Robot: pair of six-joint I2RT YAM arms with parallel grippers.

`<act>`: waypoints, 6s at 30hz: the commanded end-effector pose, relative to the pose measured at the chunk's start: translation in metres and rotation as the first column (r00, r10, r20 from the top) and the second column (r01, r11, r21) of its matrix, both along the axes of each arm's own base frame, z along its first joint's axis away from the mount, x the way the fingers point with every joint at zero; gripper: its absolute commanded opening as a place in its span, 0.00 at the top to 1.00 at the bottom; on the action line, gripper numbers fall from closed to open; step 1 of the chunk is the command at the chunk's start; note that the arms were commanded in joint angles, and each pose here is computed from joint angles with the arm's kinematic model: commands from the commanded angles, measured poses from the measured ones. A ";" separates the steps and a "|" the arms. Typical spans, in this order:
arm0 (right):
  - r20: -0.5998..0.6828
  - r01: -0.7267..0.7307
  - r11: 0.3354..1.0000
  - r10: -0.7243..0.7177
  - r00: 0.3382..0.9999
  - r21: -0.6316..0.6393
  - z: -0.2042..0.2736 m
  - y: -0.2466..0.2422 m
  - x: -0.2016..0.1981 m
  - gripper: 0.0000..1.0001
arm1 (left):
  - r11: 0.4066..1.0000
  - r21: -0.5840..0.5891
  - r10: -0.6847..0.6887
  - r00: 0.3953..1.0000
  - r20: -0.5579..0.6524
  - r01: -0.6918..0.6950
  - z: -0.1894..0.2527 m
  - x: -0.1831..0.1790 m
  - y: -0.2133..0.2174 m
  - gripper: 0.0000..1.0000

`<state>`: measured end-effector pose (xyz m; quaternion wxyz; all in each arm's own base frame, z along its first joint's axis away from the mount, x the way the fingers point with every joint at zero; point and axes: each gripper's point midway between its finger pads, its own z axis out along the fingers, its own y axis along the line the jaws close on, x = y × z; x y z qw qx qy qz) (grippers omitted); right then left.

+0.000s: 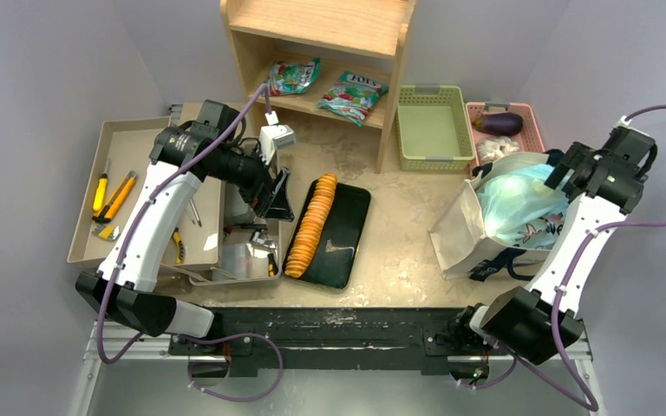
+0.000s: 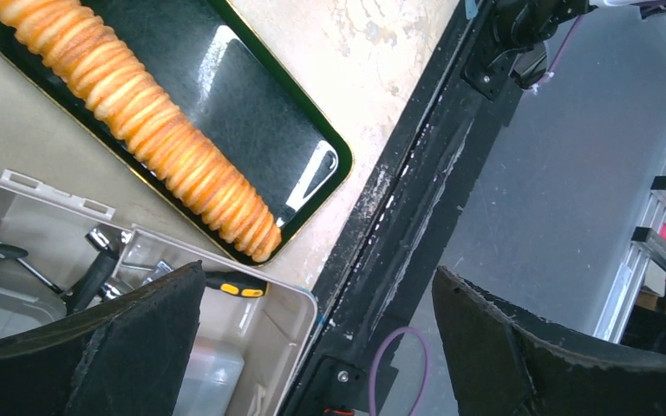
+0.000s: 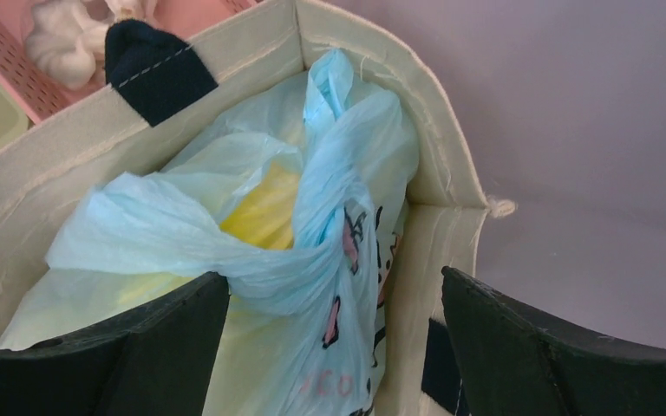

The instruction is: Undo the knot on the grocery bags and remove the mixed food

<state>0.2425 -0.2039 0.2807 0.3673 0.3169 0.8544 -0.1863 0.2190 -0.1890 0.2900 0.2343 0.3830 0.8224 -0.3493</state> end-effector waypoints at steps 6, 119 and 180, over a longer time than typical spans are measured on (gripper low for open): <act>0.211 -0.160 0.975 0.126 0.969 0.155 -0.013 0.011 0.040 0.01 | 1.000 -0.015 -0.027 1.000 -0.006 0.027 0.008 -0.015 0.001 0.00; 0.255 -0.994 0.051 0.964 0.074 0.096 -0.041 0.329 -0.021 0.07 | 0.949 -0.157 -0.192 0.894 0.405 0.275 -0.017 -0.045 -0.073 0.00; 0.002 -0.972 0.225 0.974 0.225 0.067 -0.032 0.312 0.027 0.43 | 0.837 -0.017 -0.349 0.559 0.752 0.546 -0.009 -0.062 -0.201 1.00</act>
